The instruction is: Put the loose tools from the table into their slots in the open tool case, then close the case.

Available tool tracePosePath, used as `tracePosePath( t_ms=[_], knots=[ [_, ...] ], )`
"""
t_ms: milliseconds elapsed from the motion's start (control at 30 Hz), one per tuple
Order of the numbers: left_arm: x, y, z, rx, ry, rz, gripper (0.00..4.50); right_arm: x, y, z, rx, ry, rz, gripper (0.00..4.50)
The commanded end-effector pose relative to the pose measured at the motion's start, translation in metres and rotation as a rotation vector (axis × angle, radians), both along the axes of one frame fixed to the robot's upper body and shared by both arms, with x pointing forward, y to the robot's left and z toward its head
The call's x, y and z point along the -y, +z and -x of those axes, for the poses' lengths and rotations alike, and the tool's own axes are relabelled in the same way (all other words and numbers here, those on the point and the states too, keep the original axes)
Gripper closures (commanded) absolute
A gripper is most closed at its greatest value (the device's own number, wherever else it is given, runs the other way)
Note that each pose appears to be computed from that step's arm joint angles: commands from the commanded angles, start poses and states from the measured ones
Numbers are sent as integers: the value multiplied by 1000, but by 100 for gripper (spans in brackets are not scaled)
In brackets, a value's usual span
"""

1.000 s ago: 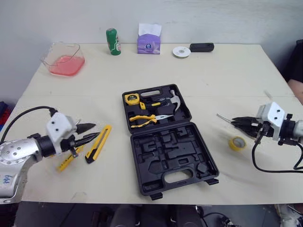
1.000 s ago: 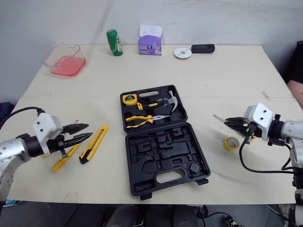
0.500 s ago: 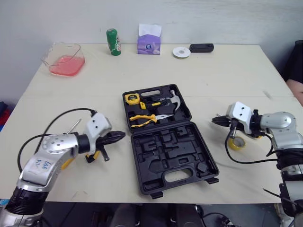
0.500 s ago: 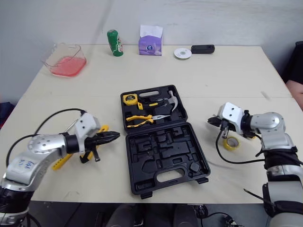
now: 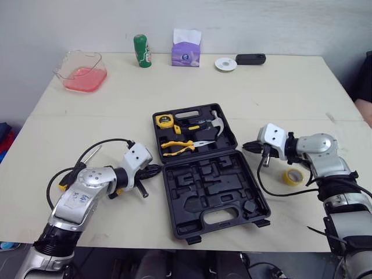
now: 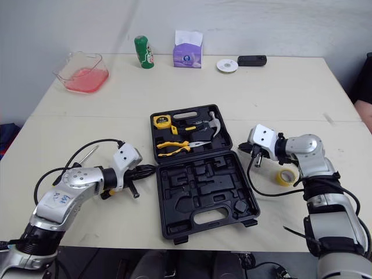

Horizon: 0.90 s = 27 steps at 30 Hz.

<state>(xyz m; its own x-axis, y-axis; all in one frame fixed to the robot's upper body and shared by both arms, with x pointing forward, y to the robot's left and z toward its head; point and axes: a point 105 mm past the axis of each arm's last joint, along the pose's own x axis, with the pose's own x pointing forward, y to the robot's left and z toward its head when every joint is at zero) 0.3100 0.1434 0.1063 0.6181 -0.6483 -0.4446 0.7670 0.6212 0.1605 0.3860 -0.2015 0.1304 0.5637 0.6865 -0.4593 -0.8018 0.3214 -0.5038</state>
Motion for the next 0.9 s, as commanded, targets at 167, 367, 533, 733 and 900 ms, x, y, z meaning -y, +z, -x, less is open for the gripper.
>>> tracePosePath(
  t_ms=[167, 367, 533, 733, 900],
  knots=[
    [-1, 6, -4, 24, 5, 4, 449, -13, 11, -6, 39, 20, -6, 450],
    [7, 4, -15, 44, 6, 5, 449, -27, 9, 0, 33, 70, -24, 450],
    [19, 2, -20, 52, -39, -4, 449, -32, 10, 16, 5, 112, -36, 450],
    [32, 3, -21, 32, -102, 3, 449, -30, 8, 31, -19, 84, -49, 450],
    [42, 5, -17, 38, -201, -20, 449, -29, 4, 46, -44, 66, -51, 450]
  ],
)
